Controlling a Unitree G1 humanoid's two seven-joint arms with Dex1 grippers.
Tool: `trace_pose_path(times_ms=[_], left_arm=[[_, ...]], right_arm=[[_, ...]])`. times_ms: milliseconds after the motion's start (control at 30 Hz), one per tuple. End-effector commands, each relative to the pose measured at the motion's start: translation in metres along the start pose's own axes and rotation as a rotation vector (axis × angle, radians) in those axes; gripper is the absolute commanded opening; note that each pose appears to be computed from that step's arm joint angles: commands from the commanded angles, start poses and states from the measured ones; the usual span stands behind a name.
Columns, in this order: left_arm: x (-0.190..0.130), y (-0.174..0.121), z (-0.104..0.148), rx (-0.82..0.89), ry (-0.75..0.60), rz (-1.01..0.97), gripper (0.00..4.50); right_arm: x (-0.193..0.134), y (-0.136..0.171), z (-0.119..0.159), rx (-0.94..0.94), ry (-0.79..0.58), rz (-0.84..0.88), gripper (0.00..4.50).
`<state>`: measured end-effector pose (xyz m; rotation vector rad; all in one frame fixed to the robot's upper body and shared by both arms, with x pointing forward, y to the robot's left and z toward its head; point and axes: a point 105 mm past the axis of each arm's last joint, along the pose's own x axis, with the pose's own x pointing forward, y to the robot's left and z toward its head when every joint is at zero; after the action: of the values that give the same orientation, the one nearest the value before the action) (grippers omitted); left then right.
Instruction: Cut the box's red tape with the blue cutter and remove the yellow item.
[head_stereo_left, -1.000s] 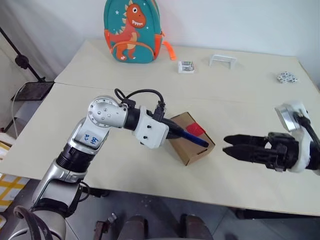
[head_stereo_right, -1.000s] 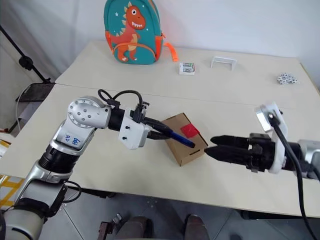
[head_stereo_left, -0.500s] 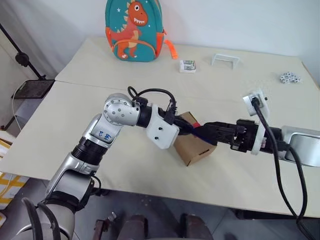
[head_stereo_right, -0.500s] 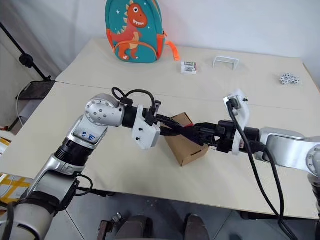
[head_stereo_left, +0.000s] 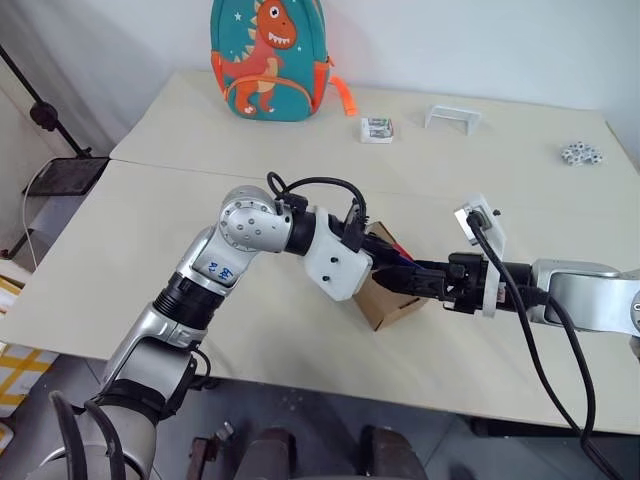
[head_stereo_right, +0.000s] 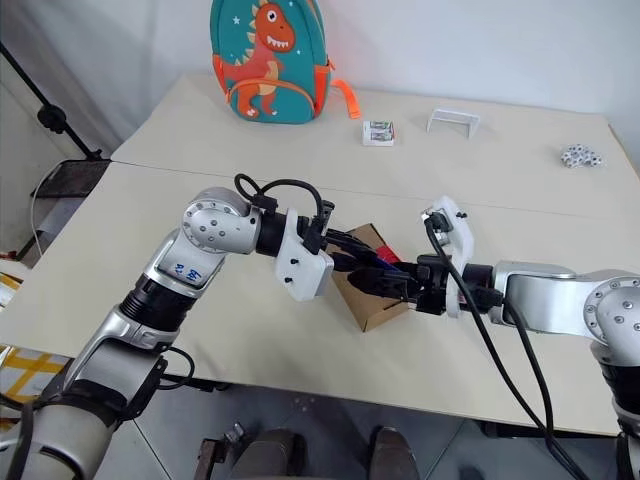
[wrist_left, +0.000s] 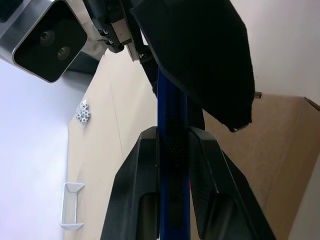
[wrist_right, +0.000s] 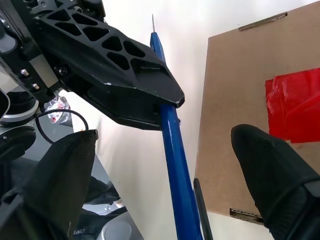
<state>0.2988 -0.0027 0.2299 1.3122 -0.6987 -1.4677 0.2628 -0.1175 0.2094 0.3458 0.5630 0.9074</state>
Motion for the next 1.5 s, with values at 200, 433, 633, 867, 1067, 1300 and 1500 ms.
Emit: trace_pose_path(times_ms=[200,433,633,867,1067,1300,1500], left_arm=[[-0.001,0.005,0.009,0.047,-0.012,0.018,0.45],[-0.001,0.005,0.008,0.046,-0.010,0.016,0.45],[-0.001,0.005,0.009,0.041,-0.014,0.018,0.45],[-0.002,0.007,0.008,0.022,-0.013,0.031,0.45],[-0.011,0.023,0.024,-0.187,-0.175,0.127,1.42],[-0.060,0.035,0.015,-0.454,-0.229,0.147,3.52],[-0.104,0.042,-0.005,-0.699,-0.219,0.287,4.12]], right_arm=[[-0.009,-0.004,0.009,0.022,-0.046,-0.007,4.48],[-0.010,-0.007,0.010,0.037,-0.060,-0.017,3.28],[-0.010,-0.006,0.012,0.033,-0.069,-0.015,1.25],[-0.007,0.000,0.012,0.024,-0.063,0.025,0.12],[-0.009,0.001,0.012,0.021,-0.062,0.031,0.12],[-0.015,0.002,0.014,0.005,-0.063,0.038,0.12],[-0.031,0.000,0.020,-0.028,-0.095,0.002,0.12]])
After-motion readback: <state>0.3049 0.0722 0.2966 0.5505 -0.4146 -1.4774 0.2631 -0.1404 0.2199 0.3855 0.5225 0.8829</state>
